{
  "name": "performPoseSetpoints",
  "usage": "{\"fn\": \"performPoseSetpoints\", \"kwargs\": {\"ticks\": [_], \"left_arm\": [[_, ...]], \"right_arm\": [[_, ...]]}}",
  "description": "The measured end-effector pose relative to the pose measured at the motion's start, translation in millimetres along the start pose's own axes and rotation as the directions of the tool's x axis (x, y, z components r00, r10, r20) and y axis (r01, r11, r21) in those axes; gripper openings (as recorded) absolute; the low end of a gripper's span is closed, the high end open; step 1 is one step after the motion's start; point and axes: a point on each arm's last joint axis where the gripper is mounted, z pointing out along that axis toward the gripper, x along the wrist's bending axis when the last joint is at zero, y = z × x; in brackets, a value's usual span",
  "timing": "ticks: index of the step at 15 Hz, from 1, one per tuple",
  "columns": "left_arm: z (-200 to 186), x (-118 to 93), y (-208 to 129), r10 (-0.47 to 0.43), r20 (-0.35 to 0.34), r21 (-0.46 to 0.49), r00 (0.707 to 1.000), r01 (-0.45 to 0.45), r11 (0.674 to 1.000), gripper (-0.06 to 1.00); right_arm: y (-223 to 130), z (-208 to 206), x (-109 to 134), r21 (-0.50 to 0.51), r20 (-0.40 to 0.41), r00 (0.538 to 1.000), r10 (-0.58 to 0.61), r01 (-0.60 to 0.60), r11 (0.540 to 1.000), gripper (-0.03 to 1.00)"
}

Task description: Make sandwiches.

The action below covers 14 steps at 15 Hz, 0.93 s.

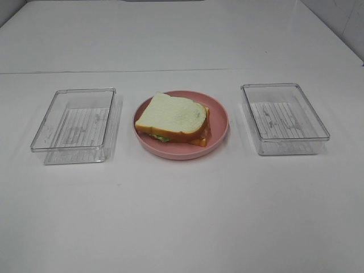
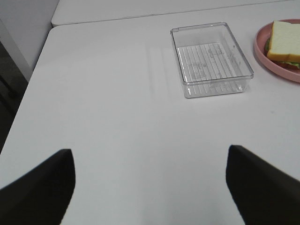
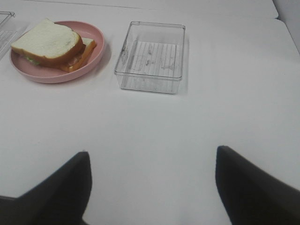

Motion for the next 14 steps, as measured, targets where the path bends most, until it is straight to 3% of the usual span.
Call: {"fn": "performPoseSetpoints", "kwargs": {"ticks": [14], "left_arm": [[0.0,0.0,0.0,0.000,0.000,0.000,1.000,0.000,1.000,0.83]], "right_arm": [[0.0,0.0,0.0,0.000,0.000,1.000,0.000,0.000,1.000,0.70]]}}
